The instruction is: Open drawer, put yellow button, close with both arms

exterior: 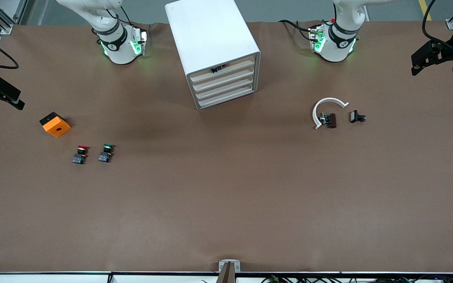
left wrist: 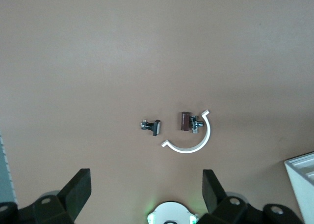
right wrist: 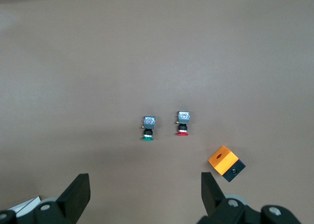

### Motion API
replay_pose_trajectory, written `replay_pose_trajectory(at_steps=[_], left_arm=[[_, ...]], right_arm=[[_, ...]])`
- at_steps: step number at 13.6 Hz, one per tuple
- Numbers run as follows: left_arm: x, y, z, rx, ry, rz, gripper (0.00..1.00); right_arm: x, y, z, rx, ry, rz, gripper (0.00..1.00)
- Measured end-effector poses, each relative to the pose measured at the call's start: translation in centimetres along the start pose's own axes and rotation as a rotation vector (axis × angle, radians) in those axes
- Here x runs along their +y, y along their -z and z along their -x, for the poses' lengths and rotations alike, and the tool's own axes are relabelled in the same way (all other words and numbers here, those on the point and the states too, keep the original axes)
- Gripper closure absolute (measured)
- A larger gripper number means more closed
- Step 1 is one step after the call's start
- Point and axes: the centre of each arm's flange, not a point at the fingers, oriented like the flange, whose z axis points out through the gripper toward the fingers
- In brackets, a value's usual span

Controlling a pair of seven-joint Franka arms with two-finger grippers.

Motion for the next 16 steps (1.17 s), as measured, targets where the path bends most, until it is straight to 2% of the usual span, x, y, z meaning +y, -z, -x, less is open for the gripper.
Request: replay_pose_trajectory(at_steps=[2,4,7,10,13,16], left_arm=[[-2.3,-0.2,0.1,0.001,0.056,0.048,0.00],[-3.7,-0.2,0.2,0.002,0.084,0.059,0.00],[-3.3,-0.1,0.0,0.015,0.082,0.058,0.00],[-2.6,-0.2,-0.5,0.026,0.138,0.058,0.00],[0.0,-0.9,-1.3,0.051,0.117,0.006,0.00],[0.7,-1.1,-1.5,0.053,0.113,0.001,0.00]], right_arm=[[0.0,-0.1,0.0,-0.004,0.000,0.000,0.00],[0.0,-0.1,0.0,-0.006,0.000,0.000,0.00],[0.0,-0.2,0.0,-0.007,0.000,0.000,0.00],[0.1,-0.2,0.0,-0.007,-0.001,0.000,0.00],[0.1,-0.2,0.0,-0.007,-0.002,0.000,0.00],[0.1,-0.2,0.0,-0.007,-0.001,0.000,0.00]])
